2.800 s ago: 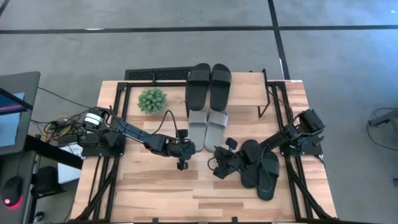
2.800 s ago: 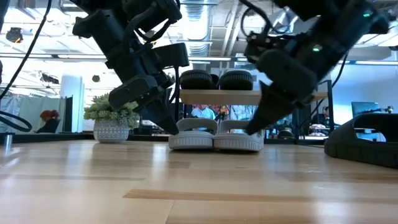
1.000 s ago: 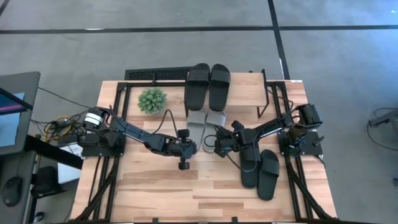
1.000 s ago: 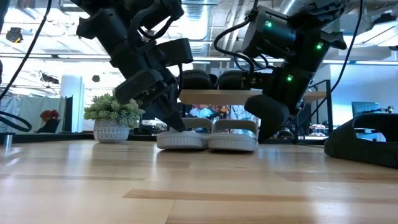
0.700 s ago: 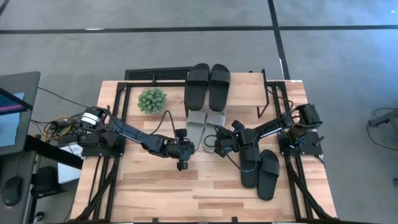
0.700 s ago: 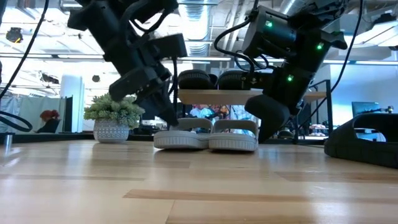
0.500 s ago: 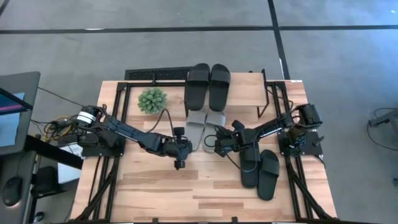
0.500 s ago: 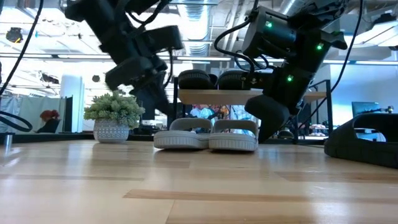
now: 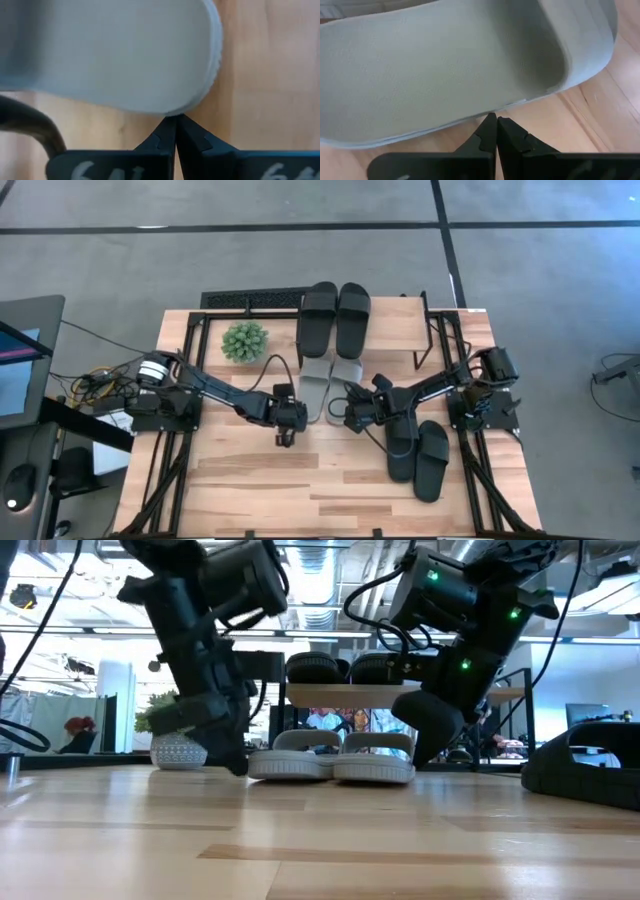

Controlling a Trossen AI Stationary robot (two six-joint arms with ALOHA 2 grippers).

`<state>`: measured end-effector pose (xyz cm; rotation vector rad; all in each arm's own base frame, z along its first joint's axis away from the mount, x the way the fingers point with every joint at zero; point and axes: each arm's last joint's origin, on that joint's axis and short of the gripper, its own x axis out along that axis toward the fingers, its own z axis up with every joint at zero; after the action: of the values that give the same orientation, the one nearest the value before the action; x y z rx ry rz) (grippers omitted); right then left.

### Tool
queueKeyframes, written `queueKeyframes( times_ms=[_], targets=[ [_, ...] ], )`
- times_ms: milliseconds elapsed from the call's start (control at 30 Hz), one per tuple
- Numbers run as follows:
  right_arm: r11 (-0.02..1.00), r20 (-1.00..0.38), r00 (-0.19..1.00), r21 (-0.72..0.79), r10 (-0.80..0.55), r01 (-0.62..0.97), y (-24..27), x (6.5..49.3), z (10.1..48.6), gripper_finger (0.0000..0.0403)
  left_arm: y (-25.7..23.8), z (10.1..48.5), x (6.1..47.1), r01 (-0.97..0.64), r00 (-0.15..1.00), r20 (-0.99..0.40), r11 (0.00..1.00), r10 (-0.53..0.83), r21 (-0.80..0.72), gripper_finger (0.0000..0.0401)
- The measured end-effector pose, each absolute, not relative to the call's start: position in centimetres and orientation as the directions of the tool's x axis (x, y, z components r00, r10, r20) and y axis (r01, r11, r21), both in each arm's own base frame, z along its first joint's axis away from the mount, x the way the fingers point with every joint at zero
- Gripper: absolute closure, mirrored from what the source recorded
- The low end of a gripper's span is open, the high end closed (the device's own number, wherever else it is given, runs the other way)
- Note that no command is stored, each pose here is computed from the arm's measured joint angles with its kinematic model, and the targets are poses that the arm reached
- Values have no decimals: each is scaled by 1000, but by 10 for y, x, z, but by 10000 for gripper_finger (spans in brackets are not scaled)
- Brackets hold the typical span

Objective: Pick and place slides into the shelf
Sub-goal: Adjust the gray slides under the shelf to align the position

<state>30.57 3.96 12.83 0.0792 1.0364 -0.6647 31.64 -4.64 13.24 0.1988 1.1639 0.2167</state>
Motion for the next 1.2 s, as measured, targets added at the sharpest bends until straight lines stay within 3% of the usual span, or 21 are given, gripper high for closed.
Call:
queueKeyframes(
  times_ms=[800,1033,1200],
  targets=[
    [797,-810,316,-276,-493,537,49,298,133,403,-47,134,332,-112,510,-824,968,248,223,401],
    [845,-760,431,-284,-487,454,63,292,161,403,-47,134,332,-113,510,-823,968,249,223,401],
    [938,-765,553,-205,-331,278,76,296,167,403,-44,134,332,-117,508,-823,967,253,225,401]
  ],
)
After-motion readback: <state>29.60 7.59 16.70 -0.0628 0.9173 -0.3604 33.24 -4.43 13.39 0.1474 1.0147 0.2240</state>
